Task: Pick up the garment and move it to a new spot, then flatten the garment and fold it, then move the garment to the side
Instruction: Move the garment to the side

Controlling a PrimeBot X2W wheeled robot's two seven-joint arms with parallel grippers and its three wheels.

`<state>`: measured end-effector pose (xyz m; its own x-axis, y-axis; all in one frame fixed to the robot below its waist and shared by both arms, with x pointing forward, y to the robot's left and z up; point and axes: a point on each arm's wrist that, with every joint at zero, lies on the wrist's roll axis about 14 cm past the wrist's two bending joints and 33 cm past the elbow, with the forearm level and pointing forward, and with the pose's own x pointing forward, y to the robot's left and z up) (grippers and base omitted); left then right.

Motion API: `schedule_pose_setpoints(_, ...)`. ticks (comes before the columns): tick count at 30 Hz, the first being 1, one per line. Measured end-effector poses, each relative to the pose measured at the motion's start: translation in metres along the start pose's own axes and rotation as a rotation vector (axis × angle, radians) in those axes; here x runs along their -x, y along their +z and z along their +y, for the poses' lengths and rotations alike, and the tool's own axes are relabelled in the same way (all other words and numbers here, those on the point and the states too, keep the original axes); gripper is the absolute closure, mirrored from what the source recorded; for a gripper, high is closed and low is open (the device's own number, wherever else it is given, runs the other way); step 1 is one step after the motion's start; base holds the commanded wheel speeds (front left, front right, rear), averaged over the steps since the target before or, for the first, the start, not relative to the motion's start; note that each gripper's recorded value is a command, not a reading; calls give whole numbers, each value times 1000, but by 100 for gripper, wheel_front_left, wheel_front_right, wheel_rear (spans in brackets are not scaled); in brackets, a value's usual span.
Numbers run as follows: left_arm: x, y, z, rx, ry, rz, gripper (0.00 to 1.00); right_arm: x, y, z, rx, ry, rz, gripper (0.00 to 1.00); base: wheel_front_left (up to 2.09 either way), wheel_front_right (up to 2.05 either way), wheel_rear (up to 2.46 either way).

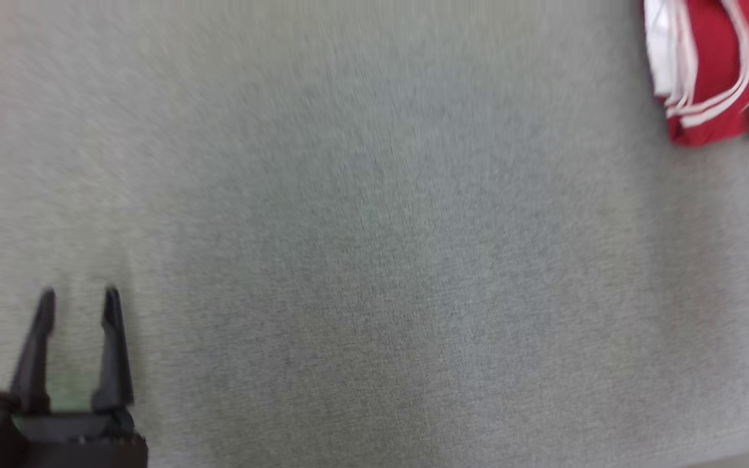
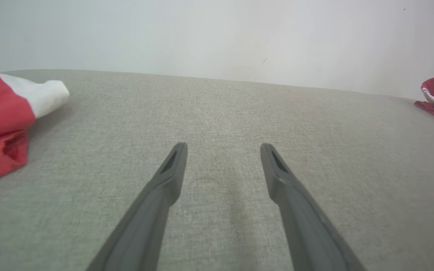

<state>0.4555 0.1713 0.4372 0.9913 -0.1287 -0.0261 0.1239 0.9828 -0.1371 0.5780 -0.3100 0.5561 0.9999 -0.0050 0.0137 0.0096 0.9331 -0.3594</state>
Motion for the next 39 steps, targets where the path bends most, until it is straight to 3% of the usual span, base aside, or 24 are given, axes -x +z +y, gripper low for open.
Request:
schedule_pose_setpoints(7, 45, 21, 1, -26, 39, -6, 0, 63, 18, 49, -164, 59, -79, 0, 0, 0, 0)
schedule_pose_setpoints(12, 72, 45, 0, -33, 59, -62, 0, 123, 8, 68, -275, 54, -59, 0, 0, 0, 0)
schedule_pose_setpoints(20, 101, 79, -1, -43, 78, -162, 0, 191, 17, 105, -379, 84, -79, 0, 0, 0, 0)
schedule_pose_setpoints(28, 124, 88, 9, -42, 122, -196, 0, 231, 20, 139, -445, 129, -73, 0, 0, 0, 0)
schedule_pose_setpoints(39, 140, 89, 20, -45, 154, -203, 0, 250, 28, 159, -484, 158, -98, 0, 0, 0, 0)
